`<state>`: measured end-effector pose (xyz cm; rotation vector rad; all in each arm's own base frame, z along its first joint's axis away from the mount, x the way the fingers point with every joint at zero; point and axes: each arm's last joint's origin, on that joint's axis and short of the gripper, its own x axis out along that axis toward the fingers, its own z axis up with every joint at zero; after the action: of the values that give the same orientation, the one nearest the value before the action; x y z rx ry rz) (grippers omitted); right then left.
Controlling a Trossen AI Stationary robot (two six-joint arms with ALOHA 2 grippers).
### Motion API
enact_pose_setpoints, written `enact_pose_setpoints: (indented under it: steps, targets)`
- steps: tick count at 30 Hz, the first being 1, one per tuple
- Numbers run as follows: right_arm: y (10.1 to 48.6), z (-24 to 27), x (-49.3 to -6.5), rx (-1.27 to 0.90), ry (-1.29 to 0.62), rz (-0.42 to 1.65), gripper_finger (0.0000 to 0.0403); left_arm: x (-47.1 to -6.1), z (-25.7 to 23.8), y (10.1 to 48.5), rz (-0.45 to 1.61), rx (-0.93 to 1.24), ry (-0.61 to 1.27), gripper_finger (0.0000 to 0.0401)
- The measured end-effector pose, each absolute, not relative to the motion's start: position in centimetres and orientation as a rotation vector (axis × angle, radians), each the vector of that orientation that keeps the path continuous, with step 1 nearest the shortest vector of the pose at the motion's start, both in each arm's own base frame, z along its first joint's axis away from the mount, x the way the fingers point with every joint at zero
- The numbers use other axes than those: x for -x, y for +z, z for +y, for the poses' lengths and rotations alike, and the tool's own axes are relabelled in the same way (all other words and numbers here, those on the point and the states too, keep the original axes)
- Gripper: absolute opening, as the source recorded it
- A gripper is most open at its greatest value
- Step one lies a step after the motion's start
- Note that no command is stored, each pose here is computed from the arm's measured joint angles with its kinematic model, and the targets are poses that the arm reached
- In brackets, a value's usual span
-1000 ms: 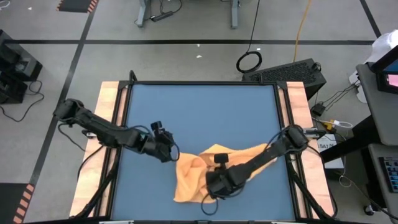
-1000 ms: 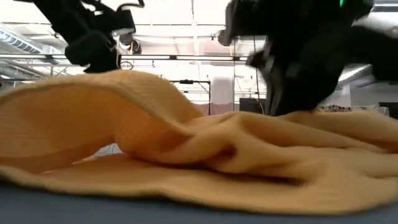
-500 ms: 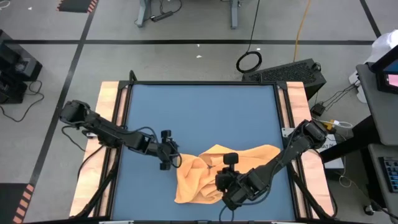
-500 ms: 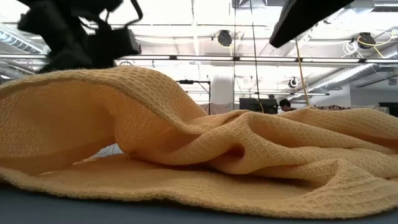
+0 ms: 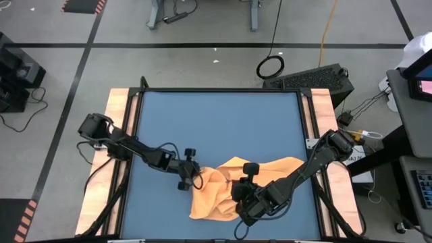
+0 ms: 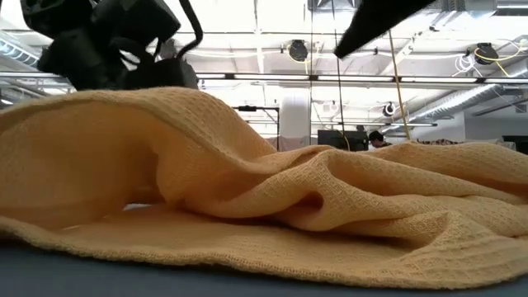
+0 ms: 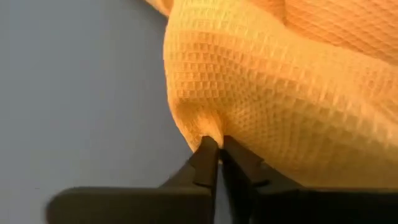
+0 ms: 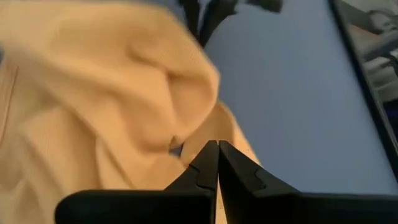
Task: Roll towel into tight, uniform cylinder
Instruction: Fold the orange microfiber cloth
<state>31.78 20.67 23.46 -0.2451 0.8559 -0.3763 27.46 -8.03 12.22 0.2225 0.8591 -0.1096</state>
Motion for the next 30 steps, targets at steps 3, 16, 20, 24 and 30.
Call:
enact_pose_setpoints:
  steps: [3,16,20,24,30]
  targets:
    - [23.6,20.7,-31.9,0.205,-0.421,0.809,0.0004,-27.5,-8.4,13.3,0.811,-0.248,-0.093,0.0012]
    - [27.3,24.0,-31.2,0.111,-0.347,0.653,0.0004,-19.8,-9.4,22.3,0.677,-0.386,0.155,0.0002]
    - [25.9,24.6,-30.5,0.095,-0.392,0.621,0.0004,-17.0,-10.3,25.4,0.521,-0.394,0.197,0.0001]
    - [22.3,24.6,-29.6,0.023,-0.468,0.610,0.0004,-14.9,-10.5,27.4,0.418,-0.392,0.262,0.0001]
    - [16.8,22.5,-28.1,-0.160,-0.601,0.666,0.0004,-13.7,-9.8,27.2,0.446,-0.297,0.299,0.0000]
